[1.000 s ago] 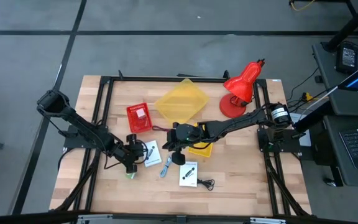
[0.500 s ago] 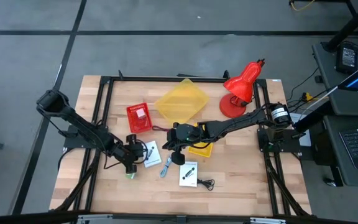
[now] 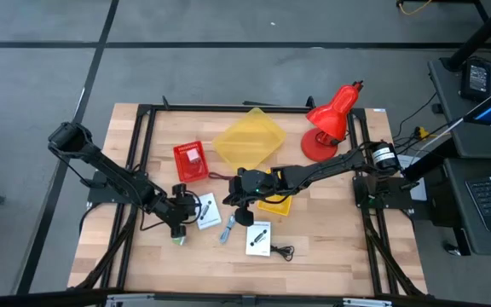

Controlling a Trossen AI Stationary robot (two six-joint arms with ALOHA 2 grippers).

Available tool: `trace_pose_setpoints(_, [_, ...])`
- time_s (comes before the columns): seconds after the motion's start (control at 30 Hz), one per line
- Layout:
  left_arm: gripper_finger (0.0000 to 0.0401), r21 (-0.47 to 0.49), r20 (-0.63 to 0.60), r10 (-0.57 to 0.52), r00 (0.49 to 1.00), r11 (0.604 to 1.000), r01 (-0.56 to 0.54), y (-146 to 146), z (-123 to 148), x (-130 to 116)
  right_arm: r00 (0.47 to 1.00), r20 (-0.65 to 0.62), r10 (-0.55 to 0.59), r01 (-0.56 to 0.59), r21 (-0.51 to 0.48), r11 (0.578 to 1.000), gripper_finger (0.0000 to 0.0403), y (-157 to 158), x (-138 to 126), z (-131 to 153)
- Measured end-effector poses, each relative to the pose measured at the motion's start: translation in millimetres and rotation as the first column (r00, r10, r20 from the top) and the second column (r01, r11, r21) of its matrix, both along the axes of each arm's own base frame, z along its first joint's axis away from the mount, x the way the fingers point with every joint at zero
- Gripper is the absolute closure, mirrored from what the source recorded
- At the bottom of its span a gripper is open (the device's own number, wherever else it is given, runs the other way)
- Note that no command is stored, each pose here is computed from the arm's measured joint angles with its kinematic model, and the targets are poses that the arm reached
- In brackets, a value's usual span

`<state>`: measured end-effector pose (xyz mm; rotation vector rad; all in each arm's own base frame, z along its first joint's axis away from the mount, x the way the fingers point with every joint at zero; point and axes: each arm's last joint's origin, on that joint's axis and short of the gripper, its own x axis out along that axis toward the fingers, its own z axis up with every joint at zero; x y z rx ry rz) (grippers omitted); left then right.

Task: Pick and place items into bin
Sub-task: Put the left white box into the small yellow bin

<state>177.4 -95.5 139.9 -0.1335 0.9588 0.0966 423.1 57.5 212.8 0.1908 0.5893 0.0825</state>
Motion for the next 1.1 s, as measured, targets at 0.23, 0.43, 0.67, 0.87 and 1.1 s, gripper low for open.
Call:
trace_pose_setpoints(0.23, [0.0399, 0.005, -0.002, 0.002, 1.000, 1.000, -0.002, 0.3, -0.2, -0.3, 1.000, 0.000, 0.001, -0.001, -0.001, 1.000, 0.0402, 0.0, 0.0, 0.0])
trace_pose_setpoints(0.43, [0.0399, 0.012, -0.013, 0.002, 1.000, 1.000, -0.002, 0.9, -0.8, -1.2, 1.000, 0.000, 0.001, -0.001, -0.002, 1.000, 0.0402, 0.0, 0.0, 0.0])
trace_pose_setpoints(0.67, [0.0399, 0.030, -0.002, 0.013, 1.000, 0.999, -0.013, 1.4, -0.6, -0.9, 1.000, 0.000, 0.000, 0.000, 0.000, 1.000, 0.0402, 0.0, 0.0, 0.0])
trace_pose_setpoints(0.87, [0.0399, 0.030, -0.002, 0.013, 1.000, 0.999, -0.013, 1.4, -0.6, -0.9, 1.000, 0.000, 0.000, 0.000, 0.000, 1.000, 0.0402, 0.0, 0.0, 0.0])
trace_pose_setpoints(1.1, [0.0399, 0.030, -0.002, 0.016, 1.000, 0.999, -0.016, 1.9, -0.7, -0.6, 1.000, 0.000, 0.001, -0.001, -0.001, 1.000, 0.0402, 0.0, 0.0, 0.0])
